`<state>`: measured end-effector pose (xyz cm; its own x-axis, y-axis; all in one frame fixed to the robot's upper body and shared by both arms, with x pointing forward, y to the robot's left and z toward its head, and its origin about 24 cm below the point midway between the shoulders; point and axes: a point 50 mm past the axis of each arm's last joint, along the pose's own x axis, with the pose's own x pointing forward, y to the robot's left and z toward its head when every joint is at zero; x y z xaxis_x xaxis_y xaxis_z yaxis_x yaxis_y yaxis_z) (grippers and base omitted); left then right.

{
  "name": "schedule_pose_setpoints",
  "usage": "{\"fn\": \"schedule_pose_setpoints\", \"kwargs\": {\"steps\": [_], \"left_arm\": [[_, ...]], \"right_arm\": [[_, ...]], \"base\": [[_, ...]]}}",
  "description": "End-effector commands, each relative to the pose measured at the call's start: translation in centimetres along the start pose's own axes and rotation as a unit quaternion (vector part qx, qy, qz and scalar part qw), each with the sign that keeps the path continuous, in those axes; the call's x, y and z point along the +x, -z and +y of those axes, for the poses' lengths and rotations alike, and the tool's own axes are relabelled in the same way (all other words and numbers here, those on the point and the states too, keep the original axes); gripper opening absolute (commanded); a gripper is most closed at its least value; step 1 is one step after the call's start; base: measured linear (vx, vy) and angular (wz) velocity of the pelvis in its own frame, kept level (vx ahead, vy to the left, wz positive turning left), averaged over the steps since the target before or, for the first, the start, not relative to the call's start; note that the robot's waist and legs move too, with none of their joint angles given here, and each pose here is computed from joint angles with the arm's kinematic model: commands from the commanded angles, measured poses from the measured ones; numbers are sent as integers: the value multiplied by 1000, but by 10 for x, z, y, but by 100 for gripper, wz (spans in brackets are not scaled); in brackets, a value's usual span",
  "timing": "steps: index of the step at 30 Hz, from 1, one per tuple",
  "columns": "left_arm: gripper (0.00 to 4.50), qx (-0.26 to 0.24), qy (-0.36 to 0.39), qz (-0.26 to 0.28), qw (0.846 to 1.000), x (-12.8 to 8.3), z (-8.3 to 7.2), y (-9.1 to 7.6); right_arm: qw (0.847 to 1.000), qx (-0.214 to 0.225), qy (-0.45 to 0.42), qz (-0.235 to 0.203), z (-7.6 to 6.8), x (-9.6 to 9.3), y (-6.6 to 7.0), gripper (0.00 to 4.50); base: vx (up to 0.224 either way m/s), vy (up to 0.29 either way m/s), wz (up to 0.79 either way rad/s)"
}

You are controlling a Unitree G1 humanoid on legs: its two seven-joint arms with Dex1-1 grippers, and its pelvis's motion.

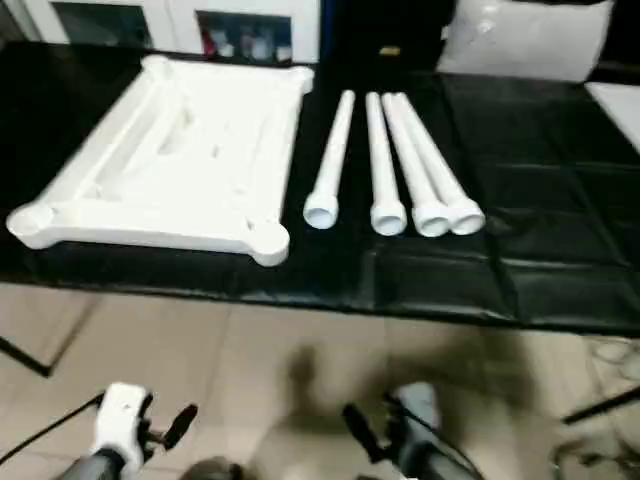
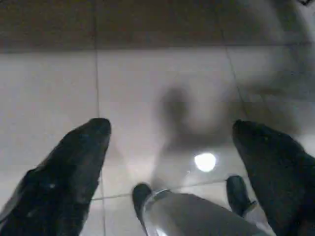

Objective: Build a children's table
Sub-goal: Move to table

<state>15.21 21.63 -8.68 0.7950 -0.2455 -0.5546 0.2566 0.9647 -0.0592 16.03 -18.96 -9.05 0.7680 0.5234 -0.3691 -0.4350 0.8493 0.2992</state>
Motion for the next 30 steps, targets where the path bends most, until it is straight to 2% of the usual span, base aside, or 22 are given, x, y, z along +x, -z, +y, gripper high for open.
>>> {"fn": "schedule_pose_setpoints", "kwargs": {"steps": [1, 2, 4, 6, 7, 8, 10, 14, 15, 17, 20, 22, 23, 25, 26, 27, 28, 29, 30], "left_arm": [[442, 6, 3, -25, 1000, -5, 3, -14], [442, 5, 5, -42, 999, -12, 3, -24], [442, 6, 7, -46, 999, -14, 3, -27], [442, 15, 28, -61, 998, -22, -2, -39], [442, 19, 35, -65, 997, -25, -4, -43], [442, 27, 51, -85, 995, -31, -9, -54], [442, 31, 56, -107, 992, -37, -11, -66], [442, 36, 87, -157, 983, -56, -20, -98], [442, 41, 101, -181, 978, -67, -24, -115], [442, 43, 108, -196, 974, -75, -28, -128], [442, 45, 111, -216, 969, -80, -32, -144], [442, 65, 92, -253, 961, -83, -34, -170], [442, 68, 85, -265, 958, -83, -35, -177], [442, 36, 33, -305, 951, -77, -29, -197], [442, 25, 9, -321, 947, -72, -25, -204], [442, 25, 9, -321, 947, -72, -25, -204], [442, 15, -4, -323, 946, -66, -22, -209], [442, 23, -21, -294, 955, -51, -19, -215], [442, 24, -21, -292, 956, -50, -19, -215]], "right_arm": [[998, -27, -24, -43, 6, -1, -28, 450], [997, -38, -26, -62, 9, -10, -44, 450], [996, -44, -24, -68, 10, -12, -49, 450], [994, -63, -34, -79, 13, -21, -62, 450], [994, -69, -38, -77, 14, -24, -65, 450], [994, -74, -42, -64, 17, -31, -73, 450], [994, -75, -42, -68, 19, -36, -84, 450], [990, -71, -76, -93, 27, -49, -113, 450], [989, -62, -90, -96, 29, -55, -126, 450], [986, -45, -108, -116, 33, -59, -138, 450], [985, -47, -94, -134, 35, -59, -152, 450], [980, -69, -53, -176, 36, -55, -170, 450], [978, -78, -42, -190, 36, -55, -176, 450], [976, -90, -13, -200, 36, -50, -184, 450], [973, -78, 12, -216, 33, -45, -188, 450], [973, -78, 12, -216, 33, -45, -188, 450], [969, -56, 49, -237, 28, -40, -193, 450], [962, -18, 83, -260, 22, -28, -199, 450], [962, -19, 85, -260, 22, -28, -200, 450]], "base": [[0, 0, 0], [0, 0, 0], [0, 0, 0], [0, 0, 0], [0, 0, 0], [0, 0, 0], [73, 11, 0], [38, 5, 0], [0, 0, 0], [0, 0, 0], [0, 0, 0], [-55, 2, 0], [-60, 0, 1], [-71, 0, 1], [-68, 3, 1], [0, 0, 0], [0, 0, 0], [0, 0, 0], [0, 0, 0]]}}
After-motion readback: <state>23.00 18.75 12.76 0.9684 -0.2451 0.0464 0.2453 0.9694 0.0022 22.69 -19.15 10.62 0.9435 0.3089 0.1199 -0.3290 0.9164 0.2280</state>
